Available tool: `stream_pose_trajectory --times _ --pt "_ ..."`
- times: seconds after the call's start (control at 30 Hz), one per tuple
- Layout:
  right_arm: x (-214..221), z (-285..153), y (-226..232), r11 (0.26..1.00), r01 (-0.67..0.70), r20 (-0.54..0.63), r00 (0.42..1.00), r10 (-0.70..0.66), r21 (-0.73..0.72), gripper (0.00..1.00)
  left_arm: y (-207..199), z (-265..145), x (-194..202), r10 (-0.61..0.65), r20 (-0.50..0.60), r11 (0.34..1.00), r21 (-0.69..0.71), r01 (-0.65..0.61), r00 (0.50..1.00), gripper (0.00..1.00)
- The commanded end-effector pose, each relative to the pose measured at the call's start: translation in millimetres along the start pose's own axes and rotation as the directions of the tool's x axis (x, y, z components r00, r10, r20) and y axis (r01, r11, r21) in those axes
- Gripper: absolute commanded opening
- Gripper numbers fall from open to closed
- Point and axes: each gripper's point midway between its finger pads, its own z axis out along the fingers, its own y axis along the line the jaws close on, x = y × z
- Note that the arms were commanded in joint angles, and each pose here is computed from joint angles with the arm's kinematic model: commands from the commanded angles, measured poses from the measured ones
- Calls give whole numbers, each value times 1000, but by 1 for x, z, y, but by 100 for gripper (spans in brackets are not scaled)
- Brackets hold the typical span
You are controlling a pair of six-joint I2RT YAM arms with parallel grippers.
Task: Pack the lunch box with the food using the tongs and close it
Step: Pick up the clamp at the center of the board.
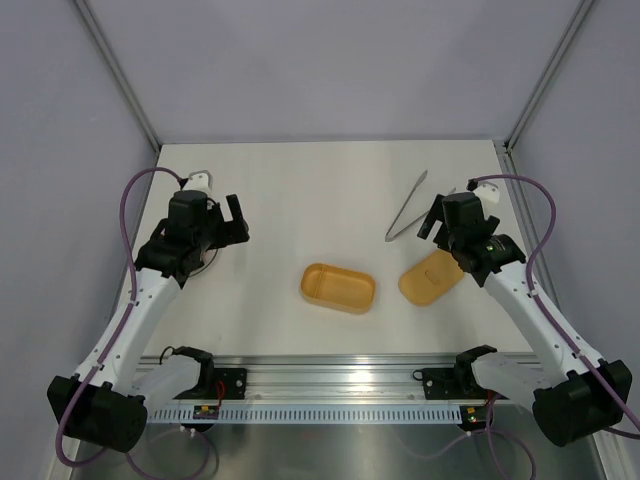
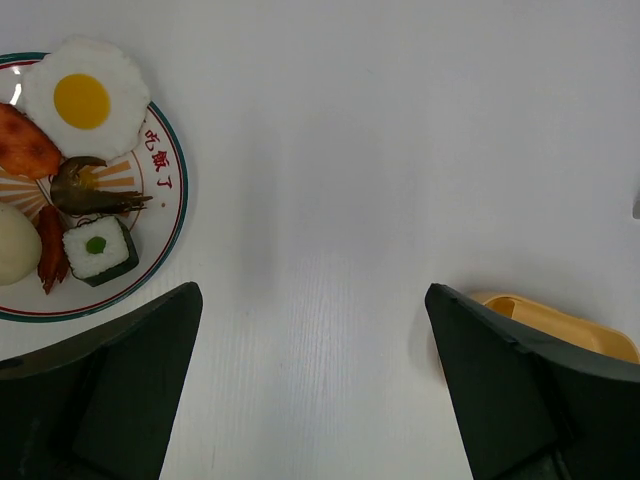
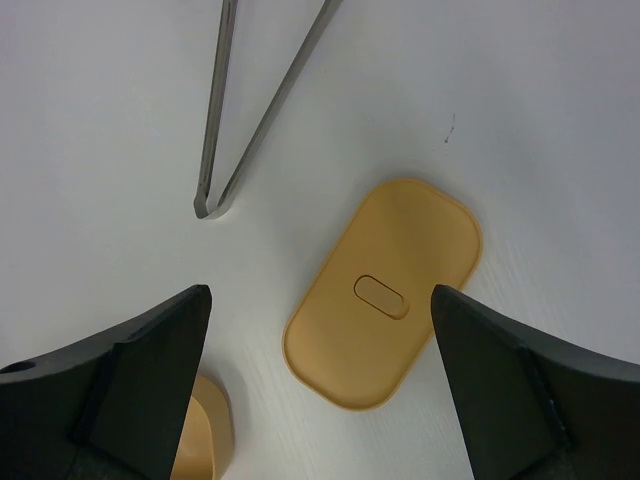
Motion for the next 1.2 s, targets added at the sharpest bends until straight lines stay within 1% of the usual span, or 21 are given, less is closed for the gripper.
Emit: stream_pose_trajectory --times 0.0,0.43,0.7,0.77,0.87,0.9,0.93,1.0,1.03,1.1,1.17 --pt "-2 -2 -4 1000 -18 12 1000 18 14 99 -12 -7 -19 12 60 999 51 -16 998 99" --pt "13 2 -10 999 -15 -31 999 16 35 99 -14 -4 -17 5 40 999 50 -7 999 99" --pt "22 15 -3 997 -63 -74 995 67 51 99 -17 -5 -16 0 32 998 58 -2 999 99" --pt "21 19 5 997 -77 -75 994 79 30 95 -17 -5 -15 1 28 998 57 -3 1000 99" --pt "20 34 21 998 -64 -116 991 64 11 84 -16 -4 -14 -6 24 999 46 5 1000 99" --pt "18 47 23 997 -60 -148 987 67 48 76 -15 -4 -13 -7 20 999 43 6 1000 99" --pt "20 54 27 997 -67 -182 980 74 44 73 -15 -4 -13 -7 14 999 41 7 1000 99" --pt "14 79 28 993 -109 -211 970 117 49 71 -15 -4 -12 -6 12 999 39 6 1000 99" --pt "14 86 32 992 -120 -228 966 123 29 71 -14 -5 -12 -4 11 999 37 3 1000 99" --pt "3 106 38 992 -120 -222 967 125 36 71 -14 -6 -12 -5 12 999 38 5 1000 99" --pt "0 121 40 991 -126 -247 960 133 42 70 -15 -6 -12 -5 9 999 42 5 1000 99"
